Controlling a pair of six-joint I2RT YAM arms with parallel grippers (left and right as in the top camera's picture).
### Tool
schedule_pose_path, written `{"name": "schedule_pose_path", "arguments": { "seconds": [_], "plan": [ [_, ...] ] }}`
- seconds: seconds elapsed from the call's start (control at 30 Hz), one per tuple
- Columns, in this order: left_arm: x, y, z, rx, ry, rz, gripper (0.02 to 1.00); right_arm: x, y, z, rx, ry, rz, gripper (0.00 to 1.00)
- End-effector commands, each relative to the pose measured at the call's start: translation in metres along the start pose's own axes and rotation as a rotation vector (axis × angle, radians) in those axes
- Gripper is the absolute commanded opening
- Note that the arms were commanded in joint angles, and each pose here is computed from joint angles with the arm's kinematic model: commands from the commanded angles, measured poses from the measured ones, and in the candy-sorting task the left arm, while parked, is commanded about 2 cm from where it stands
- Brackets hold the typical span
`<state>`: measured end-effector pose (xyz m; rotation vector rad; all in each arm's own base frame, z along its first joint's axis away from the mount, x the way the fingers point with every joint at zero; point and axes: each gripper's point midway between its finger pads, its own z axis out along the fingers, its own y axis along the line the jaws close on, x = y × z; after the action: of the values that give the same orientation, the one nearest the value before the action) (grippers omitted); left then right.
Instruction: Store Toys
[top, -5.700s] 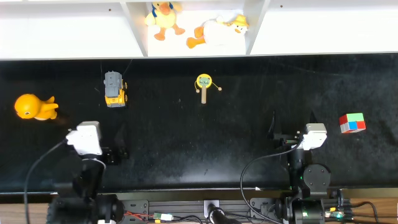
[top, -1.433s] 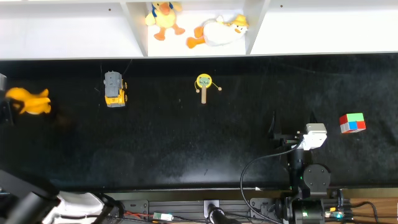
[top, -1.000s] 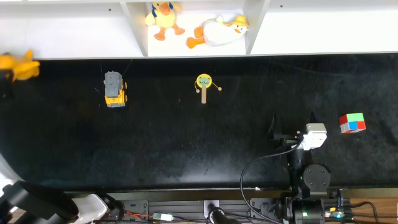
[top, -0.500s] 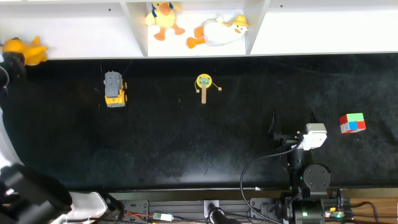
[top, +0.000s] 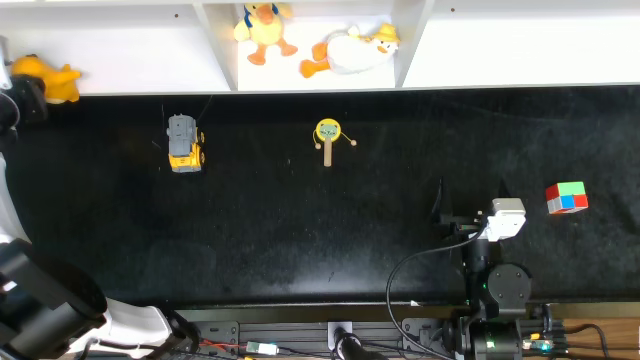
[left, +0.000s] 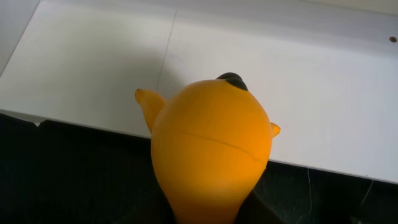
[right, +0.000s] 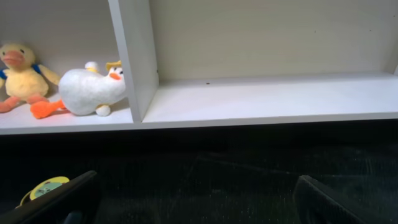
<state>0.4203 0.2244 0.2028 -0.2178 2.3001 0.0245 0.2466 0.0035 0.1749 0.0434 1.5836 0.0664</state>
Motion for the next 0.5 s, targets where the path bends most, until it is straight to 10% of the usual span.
{"name": "schedule_pose_path", "arguments": {
  "seconds": [0.03, 0.5],
  "plan": [
    [-0.015, 0.001, -0.004, -0.003, -0.023, -0.011, 0.207, 0.003, 0.001, 0.0, -0.006, 0.0, 0.0, 0.996],
    [-0.026, -0.001, -0.017, -0.014, -0.056, -0.001, 0.205, 0.003, 0.001, 0.0, -0.006, 0.0, 0.0, 0.996]
  ]
}}
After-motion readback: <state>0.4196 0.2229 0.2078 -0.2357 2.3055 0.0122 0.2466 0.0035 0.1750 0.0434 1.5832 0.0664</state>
